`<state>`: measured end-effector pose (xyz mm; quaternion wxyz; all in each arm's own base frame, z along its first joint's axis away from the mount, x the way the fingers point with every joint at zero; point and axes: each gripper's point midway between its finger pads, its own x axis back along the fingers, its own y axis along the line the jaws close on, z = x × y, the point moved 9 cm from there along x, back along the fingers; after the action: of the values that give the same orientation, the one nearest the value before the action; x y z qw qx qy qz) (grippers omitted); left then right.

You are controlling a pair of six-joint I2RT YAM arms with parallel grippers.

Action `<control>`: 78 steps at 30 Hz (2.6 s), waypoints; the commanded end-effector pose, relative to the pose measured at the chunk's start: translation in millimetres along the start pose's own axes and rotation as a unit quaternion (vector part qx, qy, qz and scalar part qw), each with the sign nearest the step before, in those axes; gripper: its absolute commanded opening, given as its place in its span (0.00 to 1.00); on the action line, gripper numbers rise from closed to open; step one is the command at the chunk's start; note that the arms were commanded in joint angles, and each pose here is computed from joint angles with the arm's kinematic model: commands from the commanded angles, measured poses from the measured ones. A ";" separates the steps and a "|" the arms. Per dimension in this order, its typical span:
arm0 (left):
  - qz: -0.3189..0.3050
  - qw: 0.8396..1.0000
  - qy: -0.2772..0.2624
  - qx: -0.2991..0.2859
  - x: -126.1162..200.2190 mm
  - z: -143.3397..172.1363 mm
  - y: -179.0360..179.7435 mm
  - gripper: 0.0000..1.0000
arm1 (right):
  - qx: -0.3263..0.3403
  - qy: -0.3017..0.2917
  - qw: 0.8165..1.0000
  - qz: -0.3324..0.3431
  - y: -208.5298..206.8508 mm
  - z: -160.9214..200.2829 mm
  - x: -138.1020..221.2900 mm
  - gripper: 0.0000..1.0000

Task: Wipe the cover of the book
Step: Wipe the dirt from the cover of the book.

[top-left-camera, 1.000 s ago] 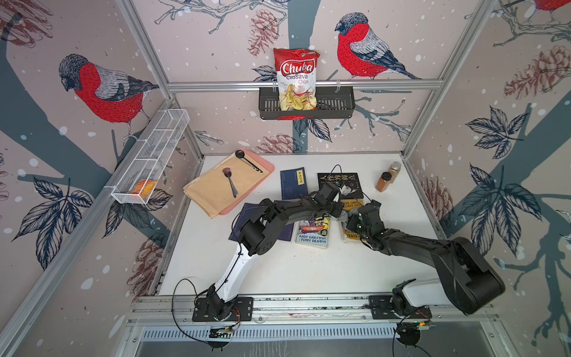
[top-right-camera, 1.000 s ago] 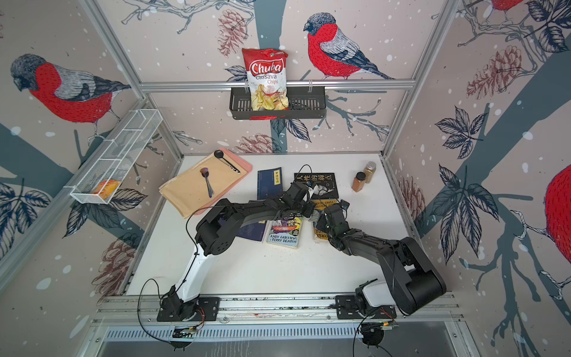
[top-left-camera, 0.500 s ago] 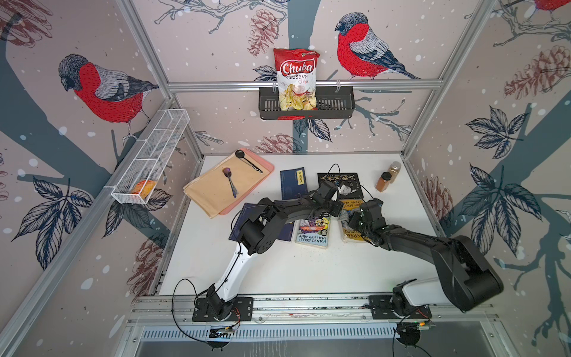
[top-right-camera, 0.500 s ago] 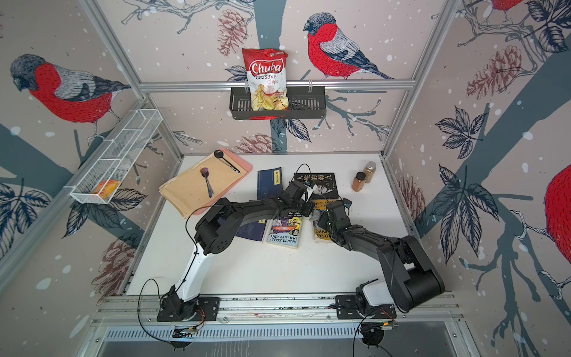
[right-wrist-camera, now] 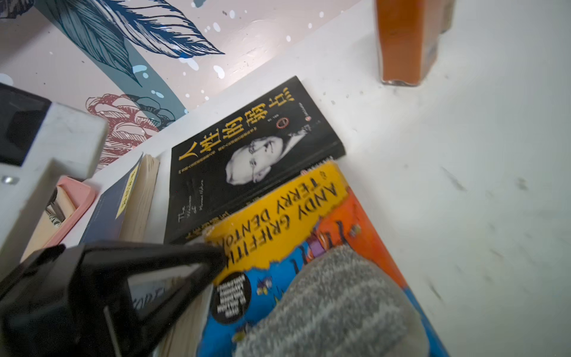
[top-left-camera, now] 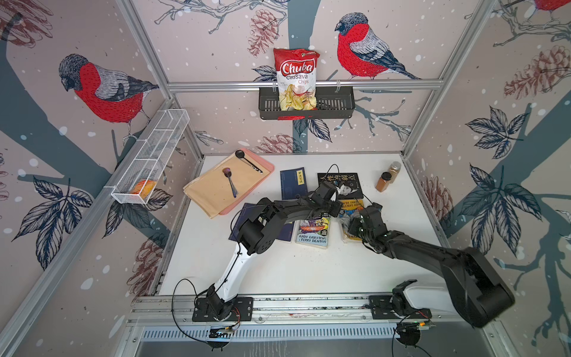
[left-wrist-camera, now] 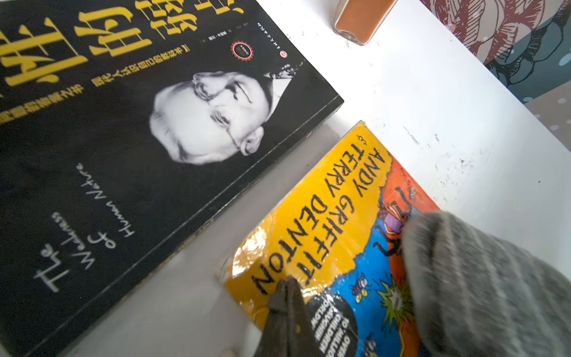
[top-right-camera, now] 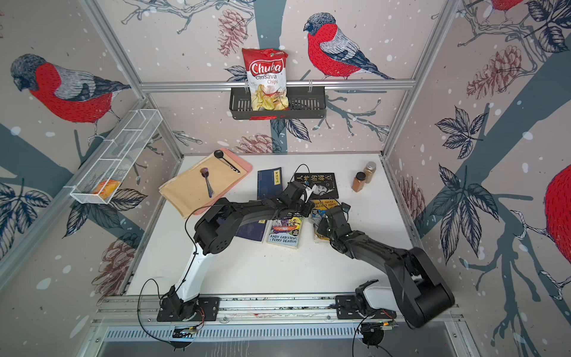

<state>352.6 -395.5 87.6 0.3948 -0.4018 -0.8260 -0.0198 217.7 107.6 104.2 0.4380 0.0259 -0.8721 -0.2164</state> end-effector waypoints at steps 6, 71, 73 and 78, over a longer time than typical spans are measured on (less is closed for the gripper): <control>-0.080 0.979 0.188 0.018 3.0 72.7 25.2 0.00 | -0.032 0.079 0.992 0.094 -49.8 6.8 8.7 0.19; -0.084 0.981 0.174 0.015 10.6 64.9 33.1 0.00 | 0.035 0.117 0.989 0.083 -0.8 -9.1 -52.3 0.17; -0.085 0.981 0.174 0.014 10.7 64.5 32.8 0.00 | 0.042 0.118 0.989 0.079 4.3 -14.7 -61.9 0.16; -0.086 0.981 0.173 0.008 11.0 64.1 29.9 0.00 | 0.054 0.110 0.991 0.058 26.6 -38.1 -91.1 0.16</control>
<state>360.9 -377.8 91.3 0.3881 -0.3714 -0.8425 -0.0409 325.9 137.1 96.9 0.4312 0.0090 -0.8867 -0.1664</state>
